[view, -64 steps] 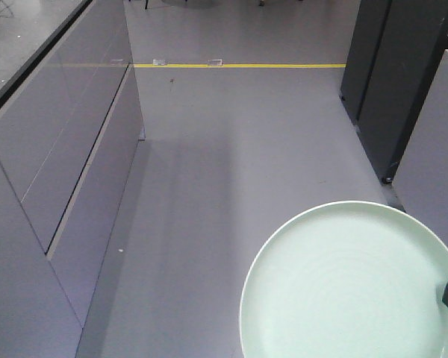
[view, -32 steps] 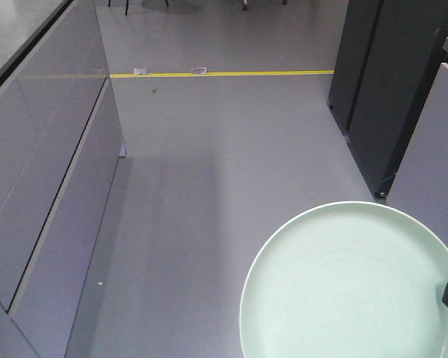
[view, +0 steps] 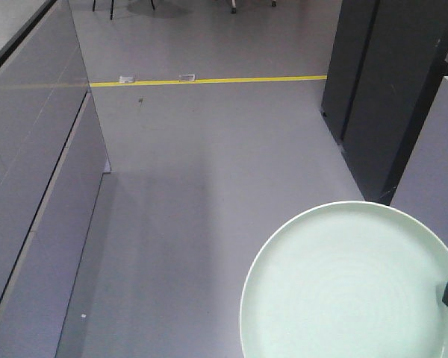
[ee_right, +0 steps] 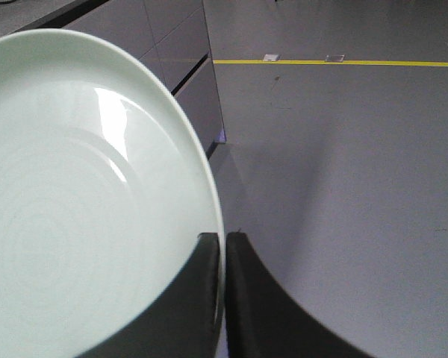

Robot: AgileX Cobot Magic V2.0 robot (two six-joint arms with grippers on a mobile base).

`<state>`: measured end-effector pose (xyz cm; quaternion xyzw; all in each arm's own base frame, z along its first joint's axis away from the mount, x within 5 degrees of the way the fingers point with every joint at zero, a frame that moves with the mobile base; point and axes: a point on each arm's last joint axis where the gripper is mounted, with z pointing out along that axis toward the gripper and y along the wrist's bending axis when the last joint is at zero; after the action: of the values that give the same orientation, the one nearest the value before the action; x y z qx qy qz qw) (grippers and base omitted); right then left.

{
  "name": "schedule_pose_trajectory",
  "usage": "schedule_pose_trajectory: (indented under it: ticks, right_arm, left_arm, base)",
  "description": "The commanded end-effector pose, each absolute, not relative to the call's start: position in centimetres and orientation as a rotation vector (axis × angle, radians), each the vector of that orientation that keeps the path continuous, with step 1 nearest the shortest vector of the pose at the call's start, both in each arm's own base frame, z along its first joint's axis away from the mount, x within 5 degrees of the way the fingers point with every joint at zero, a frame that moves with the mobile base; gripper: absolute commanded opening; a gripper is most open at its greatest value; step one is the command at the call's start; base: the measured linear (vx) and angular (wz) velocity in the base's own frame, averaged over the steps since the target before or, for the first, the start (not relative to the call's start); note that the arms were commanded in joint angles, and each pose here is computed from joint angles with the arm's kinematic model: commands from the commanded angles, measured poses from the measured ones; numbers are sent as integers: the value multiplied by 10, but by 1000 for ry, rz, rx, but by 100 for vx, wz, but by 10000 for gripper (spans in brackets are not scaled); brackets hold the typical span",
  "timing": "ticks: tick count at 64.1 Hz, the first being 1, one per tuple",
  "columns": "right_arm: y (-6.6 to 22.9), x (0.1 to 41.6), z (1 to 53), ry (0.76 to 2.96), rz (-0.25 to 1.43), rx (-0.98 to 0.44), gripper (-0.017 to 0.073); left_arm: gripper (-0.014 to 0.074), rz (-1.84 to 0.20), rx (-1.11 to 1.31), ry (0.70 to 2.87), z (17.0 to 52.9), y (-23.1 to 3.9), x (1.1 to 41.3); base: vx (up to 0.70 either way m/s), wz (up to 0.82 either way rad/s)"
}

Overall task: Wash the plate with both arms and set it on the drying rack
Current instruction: 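Carry the plate in the right gripper while driving down the aisle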

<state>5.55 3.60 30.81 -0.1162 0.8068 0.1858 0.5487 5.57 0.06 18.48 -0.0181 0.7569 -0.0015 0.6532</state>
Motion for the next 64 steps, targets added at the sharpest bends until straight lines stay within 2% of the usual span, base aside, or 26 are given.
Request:
schedule_pose_trajectory:
  ticks: [1, 31, 64]
  right_arm:
    - [35, 58, 322, 1830, 441, -235, -1]
    - [35, 58, 322, 1830, 441, -235, -1]
    - [35, 58, 322, 1830, 441, -235, -1]
  left_arm:
    - [-6, -14, -45, 1608, 201, 1, 54]
    - [-6, -14, -45, 1608, 201, 1, 54]
    - [-6, -14, -45, 1608, 201, 1, 54]
  base:
    - [25, -7]
    - [22, -12]
    - [19, -31]
